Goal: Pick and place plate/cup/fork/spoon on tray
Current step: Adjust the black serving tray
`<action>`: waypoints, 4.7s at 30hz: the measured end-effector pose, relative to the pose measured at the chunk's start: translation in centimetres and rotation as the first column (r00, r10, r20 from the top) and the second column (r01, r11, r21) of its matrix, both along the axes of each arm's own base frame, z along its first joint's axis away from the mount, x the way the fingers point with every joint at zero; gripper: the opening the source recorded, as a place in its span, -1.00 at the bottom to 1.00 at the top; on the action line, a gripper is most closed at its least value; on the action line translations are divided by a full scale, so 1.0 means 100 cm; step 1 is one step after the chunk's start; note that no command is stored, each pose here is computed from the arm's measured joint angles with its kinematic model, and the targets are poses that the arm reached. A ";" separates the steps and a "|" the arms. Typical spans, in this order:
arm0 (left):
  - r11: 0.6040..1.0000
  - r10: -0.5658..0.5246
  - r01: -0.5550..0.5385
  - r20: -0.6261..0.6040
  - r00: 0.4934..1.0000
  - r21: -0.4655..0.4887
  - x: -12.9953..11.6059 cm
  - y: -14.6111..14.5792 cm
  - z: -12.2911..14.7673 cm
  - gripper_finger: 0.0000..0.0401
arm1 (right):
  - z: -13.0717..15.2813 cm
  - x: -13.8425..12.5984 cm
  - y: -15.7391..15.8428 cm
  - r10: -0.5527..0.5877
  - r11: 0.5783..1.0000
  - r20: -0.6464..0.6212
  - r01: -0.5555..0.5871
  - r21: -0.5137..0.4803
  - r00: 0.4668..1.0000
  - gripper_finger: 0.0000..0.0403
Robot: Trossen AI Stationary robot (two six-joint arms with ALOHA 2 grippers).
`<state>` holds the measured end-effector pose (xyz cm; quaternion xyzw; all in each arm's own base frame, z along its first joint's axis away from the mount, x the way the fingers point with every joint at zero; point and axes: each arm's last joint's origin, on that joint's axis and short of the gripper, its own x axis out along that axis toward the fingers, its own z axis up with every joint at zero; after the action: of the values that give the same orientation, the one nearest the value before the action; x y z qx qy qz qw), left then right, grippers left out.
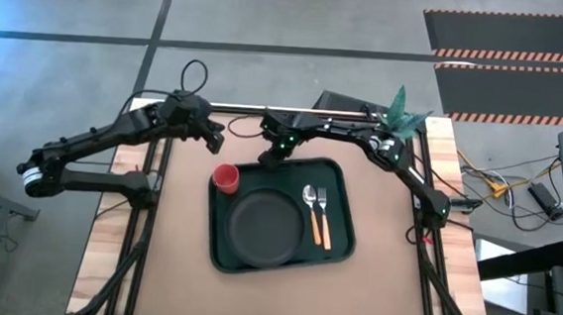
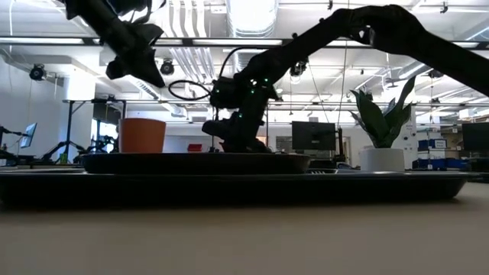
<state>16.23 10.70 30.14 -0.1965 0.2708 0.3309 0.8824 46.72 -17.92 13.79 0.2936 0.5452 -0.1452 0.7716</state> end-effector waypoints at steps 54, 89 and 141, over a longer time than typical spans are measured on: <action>0.986 -0.164 0.161 0.132 0.978 0.033 0.011 -0.017 0.008 -1.00 | 0.008 -0.113 0.011 -0.010 0.999 -0.605 0.030 0.024 0.796 -0.96; 0.987 -0.162 0.159 0.132 0.978 0.035 0.011 -0.017 0.007 -1.00 | 0.049 -0.107 0.000 -0.132 0.990 -0.091 0.127 -0.062 0.987 -0.96; 0.984 -0.179 0.178 0.127 0.976 0.016 0.011 -0.018 0.006 -1.00 | 0.070 -0.085 0.086 0.008 0.999 -0.127 -0.015 -0.051 0.992 -0.96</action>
<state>17.33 8.93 30.71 -0.1900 0.2294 0.2377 0.9245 38.26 -9.35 20.75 0.2606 0.5907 -0.1732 0.7438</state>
